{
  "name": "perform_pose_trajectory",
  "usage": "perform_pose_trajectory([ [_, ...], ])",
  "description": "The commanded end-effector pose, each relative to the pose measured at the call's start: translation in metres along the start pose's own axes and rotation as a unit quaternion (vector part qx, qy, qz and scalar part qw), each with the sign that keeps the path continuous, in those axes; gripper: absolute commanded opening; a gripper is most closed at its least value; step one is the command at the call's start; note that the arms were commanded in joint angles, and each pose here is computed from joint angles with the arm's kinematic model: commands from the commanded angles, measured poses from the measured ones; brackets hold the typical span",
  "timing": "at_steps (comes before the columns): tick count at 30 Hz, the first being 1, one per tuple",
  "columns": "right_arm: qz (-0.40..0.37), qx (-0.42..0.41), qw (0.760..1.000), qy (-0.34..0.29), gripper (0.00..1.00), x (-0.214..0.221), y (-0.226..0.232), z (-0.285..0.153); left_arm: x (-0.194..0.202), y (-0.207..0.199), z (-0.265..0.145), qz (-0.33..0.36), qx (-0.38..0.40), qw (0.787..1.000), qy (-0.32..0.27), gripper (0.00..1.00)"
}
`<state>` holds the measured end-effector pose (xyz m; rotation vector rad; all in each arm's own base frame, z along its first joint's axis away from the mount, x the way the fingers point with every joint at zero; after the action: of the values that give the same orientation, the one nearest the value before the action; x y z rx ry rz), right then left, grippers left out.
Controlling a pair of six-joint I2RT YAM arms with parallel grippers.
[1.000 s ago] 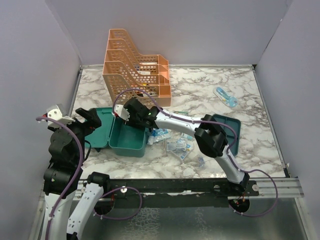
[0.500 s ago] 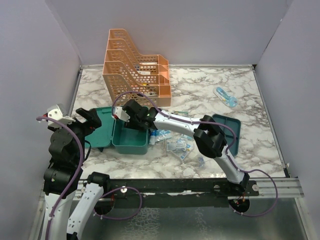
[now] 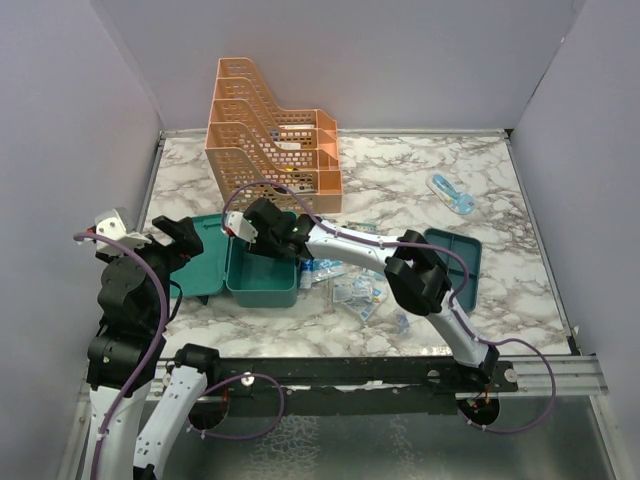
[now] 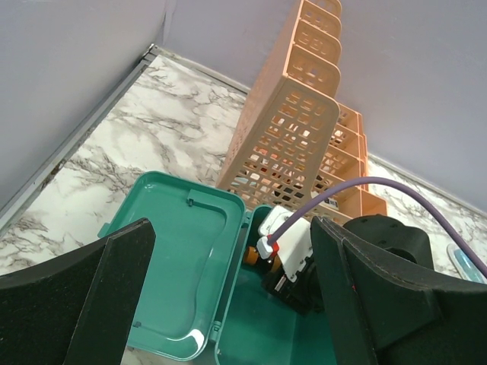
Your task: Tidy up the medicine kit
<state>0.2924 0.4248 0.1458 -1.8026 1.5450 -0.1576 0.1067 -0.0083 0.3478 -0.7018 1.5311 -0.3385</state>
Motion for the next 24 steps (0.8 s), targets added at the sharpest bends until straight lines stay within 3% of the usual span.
perform_pose_trajectory([
  [1, 0.025, 0.016, 0.998, -0.053, 0.58, -0.022, -0.006, -0.002, 0.005, 0.003, 0.002, 0.012, -0.007, 1.0, 0.009, 0.87],
  [5, 0.035, 0.041, 0.997, -0.053, 0.61, -0.027, -0.009, 0.002, 0.006, 0.004, 0.004, 0.011, -0.01, 1.0, 0.012, 0.87],
  [11, 0.034, 0.037, 0.996, -0.069, 0.47, -0.029, -0.004, 0.014, 0.01, 0.005, 0.006, 0.013, -0.014, 1.0, 0.018, 0.87],
  [24, 0.023, 0.027, 0.999, -0.034, 0.37, -0.015, 0.008, 0.025, 0.016, 0.008, 0.006, 0.002, -0.013, 1.0, 0.025, 0.87],
])
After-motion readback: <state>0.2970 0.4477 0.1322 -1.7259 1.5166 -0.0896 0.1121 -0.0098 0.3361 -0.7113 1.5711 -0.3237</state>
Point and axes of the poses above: each gripper's point midway between its finger pads, its own z axis out along the fingers, its own y axis along the line the jaws close on, x = y × z, the point moved 10 cm from there along -z, back along the fingers, and after that the axes turned 15 degrees about -z, right-handed, at the moved point
